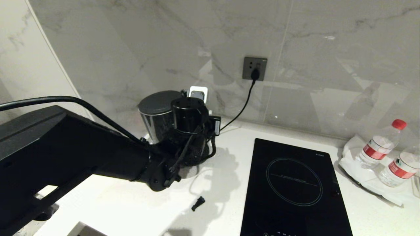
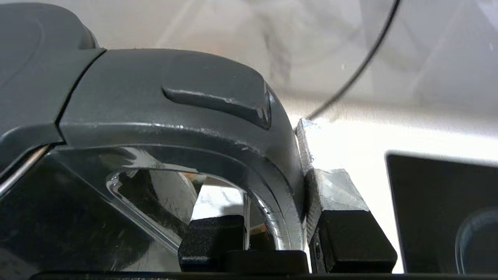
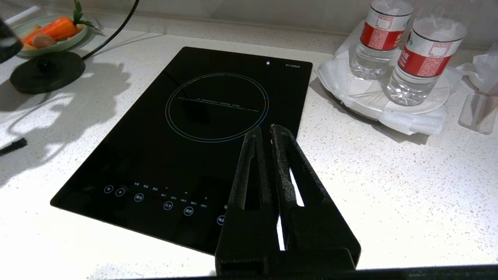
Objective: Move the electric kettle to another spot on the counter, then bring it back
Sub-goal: Place it by the sink
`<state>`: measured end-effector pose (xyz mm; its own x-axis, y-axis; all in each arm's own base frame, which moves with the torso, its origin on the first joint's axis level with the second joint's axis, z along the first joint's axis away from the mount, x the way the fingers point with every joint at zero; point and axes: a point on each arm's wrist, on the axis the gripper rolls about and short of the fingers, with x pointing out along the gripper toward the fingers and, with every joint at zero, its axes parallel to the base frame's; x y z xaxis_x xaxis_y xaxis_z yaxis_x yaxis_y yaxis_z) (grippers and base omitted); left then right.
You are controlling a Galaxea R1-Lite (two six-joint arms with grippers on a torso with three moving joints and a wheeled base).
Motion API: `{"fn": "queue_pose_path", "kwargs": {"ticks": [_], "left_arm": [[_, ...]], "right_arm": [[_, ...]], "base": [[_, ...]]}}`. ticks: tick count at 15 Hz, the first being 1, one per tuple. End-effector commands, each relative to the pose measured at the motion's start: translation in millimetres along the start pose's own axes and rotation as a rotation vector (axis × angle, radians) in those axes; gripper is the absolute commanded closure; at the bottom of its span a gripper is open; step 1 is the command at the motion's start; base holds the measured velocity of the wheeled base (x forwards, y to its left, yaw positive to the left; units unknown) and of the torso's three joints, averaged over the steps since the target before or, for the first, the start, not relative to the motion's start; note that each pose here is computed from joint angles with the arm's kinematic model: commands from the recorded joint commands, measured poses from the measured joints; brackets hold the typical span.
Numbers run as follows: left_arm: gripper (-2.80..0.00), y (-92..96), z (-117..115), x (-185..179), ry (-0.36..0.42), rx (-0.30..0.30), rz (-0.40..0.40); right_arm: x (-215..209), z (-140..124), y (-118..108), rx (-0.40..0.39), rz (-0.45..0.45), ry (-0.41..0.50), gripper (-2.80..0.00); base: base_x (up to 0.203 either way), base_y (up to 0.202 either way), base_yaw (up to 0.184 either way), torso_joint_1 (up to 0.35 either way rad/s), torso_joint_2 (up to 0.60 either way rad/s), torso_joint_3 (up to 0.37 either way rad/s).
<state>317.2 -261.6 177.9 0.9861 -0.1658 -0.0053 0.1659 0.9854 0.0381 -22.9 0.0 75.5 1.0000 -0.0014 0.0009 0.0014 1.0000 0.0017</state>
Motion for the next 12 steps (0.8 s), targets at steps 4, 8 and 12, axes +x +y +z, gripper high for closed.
{"fn": "queue_pose_path", "kwargs": {"ticks": [4,8,12], "left_arm": [[0.00,26.3,21,-47,-0.036,-0.023,0.001],[0.00,36.5,17,-64,-0.011,-0.012,0.000],[0.00,40.5,8,-72,0.020,-0.016,-0.002]], "right_arm": [[0,0,0,0.000,0.000,0.001,0.00],[0,0,0,0.000,0.000,0.001,0.00],[0,0,0,0.000,0.000,0.001,0.00]], "base": [[0.000,0.000,0.000,0.000,0.00,0.000],[0.000,0.000,0.000,0.000,0.00,0.000],[0.000,0.000,0.000,0.000,0.00,0.000]]}}
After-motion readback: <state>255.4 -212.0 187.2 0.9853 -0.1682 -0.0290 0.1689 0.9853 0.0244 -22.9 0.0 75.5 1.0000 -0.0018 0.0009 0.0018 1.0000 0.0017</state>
